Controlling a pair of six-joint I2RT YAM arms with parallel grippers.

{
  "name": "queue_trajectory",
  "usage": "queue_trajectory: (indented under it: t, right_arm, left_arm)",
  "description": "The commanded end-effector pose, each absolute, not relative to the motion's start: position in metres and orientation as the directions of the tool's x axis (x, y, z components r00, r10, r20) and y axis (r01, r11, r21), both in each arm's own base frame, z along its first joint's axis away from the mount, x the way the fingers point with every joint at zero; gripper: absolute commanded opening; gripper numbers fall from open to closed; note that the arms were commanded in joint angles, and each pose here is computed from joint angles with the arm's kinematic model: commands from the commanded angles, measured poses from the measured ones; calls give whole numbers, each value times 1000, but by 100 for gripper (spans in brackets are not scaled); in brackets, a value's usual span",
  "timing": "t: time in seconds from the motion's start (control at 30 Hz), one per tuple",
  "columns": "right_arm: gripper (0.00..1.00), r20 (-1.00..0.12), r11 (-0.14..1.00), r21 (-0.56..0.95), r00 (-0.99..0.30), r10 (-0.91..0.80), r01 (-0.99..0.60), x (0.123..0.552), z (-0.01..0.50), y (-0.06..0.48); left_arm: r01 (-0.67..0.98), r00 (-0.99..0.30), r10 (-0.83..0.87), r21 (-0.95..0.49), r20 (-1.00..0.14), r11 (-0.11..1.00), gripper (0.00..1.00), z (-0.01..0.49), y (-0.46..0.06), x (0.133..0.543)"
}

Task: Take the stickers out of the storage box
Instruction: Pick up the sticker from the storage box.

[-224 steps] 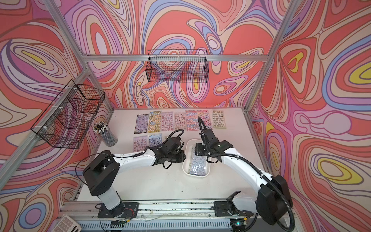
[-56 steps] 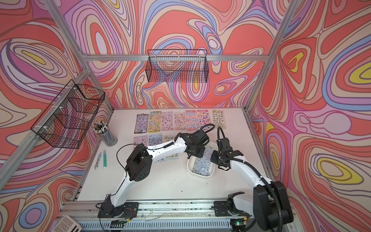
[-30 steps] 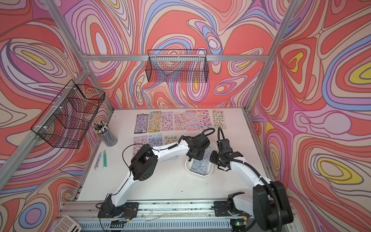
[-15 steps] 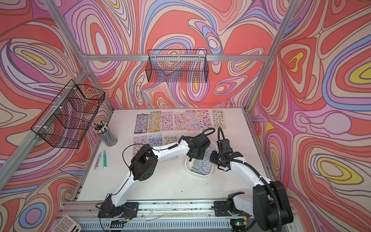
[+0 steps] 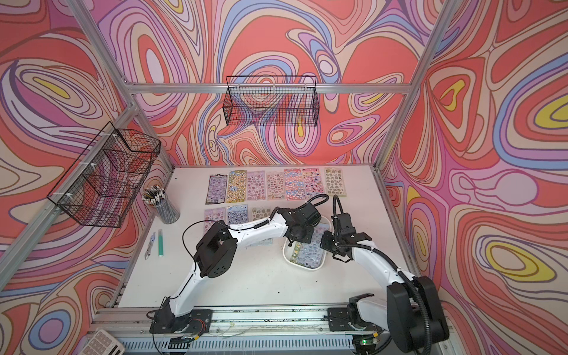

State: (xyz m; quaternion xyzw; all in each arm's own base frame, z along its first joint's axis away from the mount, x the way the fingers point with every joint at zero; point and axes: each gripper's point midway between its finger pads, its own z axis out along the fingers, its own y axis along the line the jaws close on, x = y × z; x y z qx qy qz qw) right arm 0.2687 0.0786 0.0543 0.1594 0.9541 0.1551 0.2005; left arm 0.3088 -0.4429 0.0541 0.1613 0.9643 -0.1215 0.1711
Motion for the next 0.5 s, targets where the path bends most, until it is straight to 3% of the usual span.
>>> queue_trajectory:
  t: [0.0,0.47]
  right_arm:
    - [9,-318,906,345,-877,359,245,264,47,77]
    - [9,-325,913,323,-877,355,250,271,55,74]
  left_arm:
    - [354,-863,240,-193,-444,915,0,93,-439,316]
    - [368,-838,186,-279,-514,887,0,151,-430,324]
